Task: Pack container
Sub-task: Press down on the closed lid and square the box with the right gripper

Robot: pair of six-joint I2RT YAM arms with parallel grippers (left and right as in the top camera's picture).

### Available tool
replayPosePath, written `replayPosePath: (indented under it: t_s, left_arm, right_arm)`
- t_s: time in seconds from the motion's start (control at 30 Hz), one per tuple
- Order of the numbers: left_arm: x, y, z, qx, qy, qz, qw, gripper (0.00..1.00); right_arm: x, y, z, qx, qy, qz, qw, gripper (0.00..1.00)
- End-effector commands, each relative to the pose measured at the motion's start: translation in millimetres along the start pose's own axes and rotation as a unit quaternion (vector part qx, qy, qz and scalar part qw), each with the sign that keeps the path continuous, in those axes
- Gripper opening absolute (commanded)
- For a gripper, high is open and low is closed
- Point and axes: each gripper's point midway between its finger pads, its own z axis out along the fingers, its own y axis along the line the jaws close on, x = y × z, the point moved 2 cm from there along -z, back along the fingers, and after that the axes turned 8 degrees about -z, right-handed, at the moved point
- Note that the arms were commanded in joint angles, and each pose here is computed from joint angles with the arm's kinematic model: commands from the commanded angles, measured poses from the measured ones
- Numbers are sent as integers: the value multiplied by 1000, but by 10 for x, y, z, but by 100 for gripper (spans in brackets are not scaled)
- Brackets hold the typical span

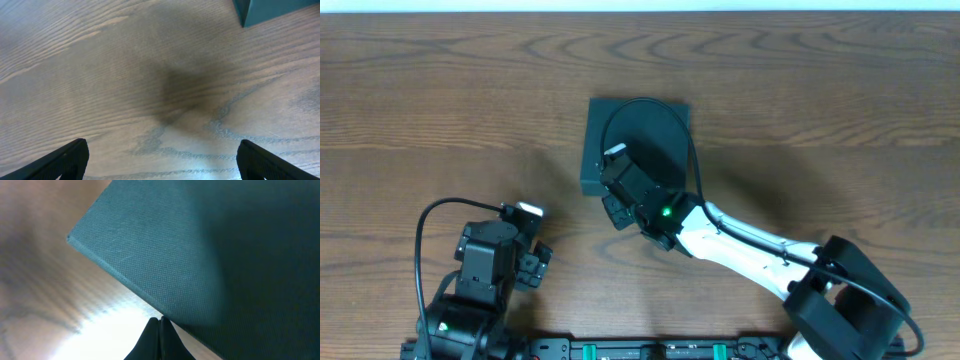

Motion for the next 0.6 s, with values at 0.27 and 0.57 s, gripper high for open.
replayPosePath:
  t_s: [0.27, 0.57]
  left_arm:
    - [2, 33, -5, -9, 0, 3, 1000, 95]
    - [2, 33, -5, -9, 0, 3, 1000, 95]
  right_arm:
    - [-31, -358, 62, 94, -8, 6, 996, 2]
    - [-106, -403, 178, 93, -28, 23, 995, 2]
